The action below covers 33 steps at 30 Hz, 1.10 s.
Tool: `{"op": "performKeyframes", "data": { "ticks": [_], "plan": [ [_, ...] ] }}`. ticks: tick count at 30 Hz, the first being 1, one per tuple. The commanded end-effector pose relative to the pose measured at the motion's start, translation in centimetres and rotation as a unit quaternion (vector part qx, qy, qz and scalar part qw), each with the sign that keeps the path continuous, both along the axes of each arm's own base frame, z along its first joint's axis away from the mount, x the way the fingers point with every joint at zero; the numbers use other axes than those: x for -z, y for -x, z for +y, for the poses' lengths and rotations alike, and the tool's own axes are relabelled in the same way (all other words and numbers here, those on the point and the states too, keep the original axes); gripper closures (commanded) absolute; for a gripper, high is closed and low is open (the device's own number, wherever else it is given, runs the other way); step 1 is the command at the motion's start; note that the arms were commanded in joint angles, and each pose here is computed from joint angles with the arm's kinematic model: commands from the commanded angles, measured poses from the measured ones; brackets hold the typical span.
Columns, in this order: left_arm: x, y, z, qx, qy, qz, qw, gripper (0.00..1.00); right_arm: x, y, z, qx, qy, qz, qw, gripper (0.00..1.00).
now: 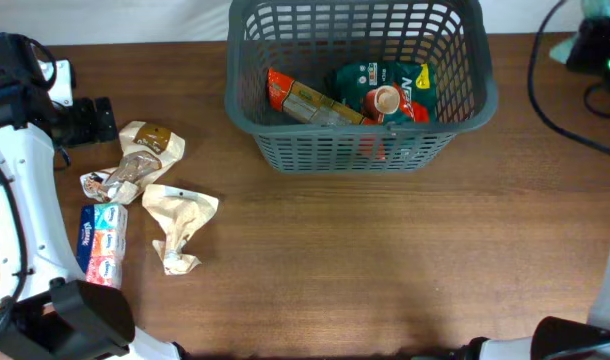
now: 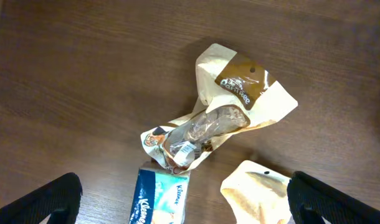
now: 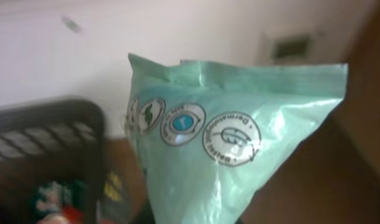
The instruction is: Pack container
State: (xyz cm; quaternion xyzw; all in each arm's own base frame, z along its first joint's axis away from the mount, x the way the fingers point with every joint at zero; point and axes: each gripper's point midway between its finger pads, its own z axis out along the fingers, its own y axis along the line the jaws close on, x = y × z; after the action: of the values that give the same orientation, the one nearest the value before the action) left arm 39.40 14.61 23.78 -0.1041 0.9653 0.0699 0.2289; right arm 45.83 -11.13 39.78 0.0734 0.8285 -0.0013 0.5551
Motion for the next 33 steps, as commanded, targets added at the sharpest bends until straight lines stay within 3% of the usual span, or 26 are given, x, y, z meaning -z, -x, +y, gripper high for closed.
{"op": "performKeyframes", "data": {
  "ticks": [1, 5, 8, 16, 24, 25, 26, 28, 33],
  "plan": [
    [0.7, -0.3, 0.1, 0.008, 0.005, 0.007, 1.0, 0.01, -5.6, -0.8, 6.4, -0.108, -0.019, -0.085, 0.99, 0.97],
    [0.7, -0.3, 0.1, 0.008, 0.006, 0.007, 1.0, 0.01, -6.8, -1.6, 10.8, -0.157, -0.014, -0.11, 0.981, 0.96],
    [0.8, -0.3, 0.1, 0.008, 0.006, 0.008, 1.0, 0.01, -4.9, -2.8, 14.3, -0.194, -0.021, -0.089, 0.977, 0.96],
    [1.4, -0.3, 0.1, 0.008, 0.009, 0.017, 1.0, 0.01, 7.7, -5.5, 20.9, -0.272, -0.017, 0.076, 0.959, 0.96],
    [2.1, -0.4, 0.1, 0.008, 0.013, 0.026, 1.0, 0.01, 16.6, -4.2, 21.4, -0.296, -0.008, 0.215, 0.931, 0.96],
    [2.4, -0.5, 0.2, 0.008, 0.014, 0.029, 0.999, 0.01, 17.5, -3.8, 21.3, -0.303, 0.0, 0.229, 0.925, 0.9],
    [2.6, -0.5, 0.2, 0.008, 0.015, 0.031, 0.999, 0.01, 17.7, -3.5, 21.3, -0.308, 0.005, 0.235, 0.922, 0.56],
    [2.8, -0.6, 0.2, 0.008, 0.016, 0.034, 0.999, 0.01, 17.9, -3.3, 21.3, -0.309, 0.004, 0.241, 0.92, 0.01],
    [2.9, -0.7, 0.3, 0.007, 0.015, 0.034, 0.999, 0.01, 13.3, -3.0, 22.1, -0.329, 0.0, 0.189, 0.925, 0.01]
  ]
}}
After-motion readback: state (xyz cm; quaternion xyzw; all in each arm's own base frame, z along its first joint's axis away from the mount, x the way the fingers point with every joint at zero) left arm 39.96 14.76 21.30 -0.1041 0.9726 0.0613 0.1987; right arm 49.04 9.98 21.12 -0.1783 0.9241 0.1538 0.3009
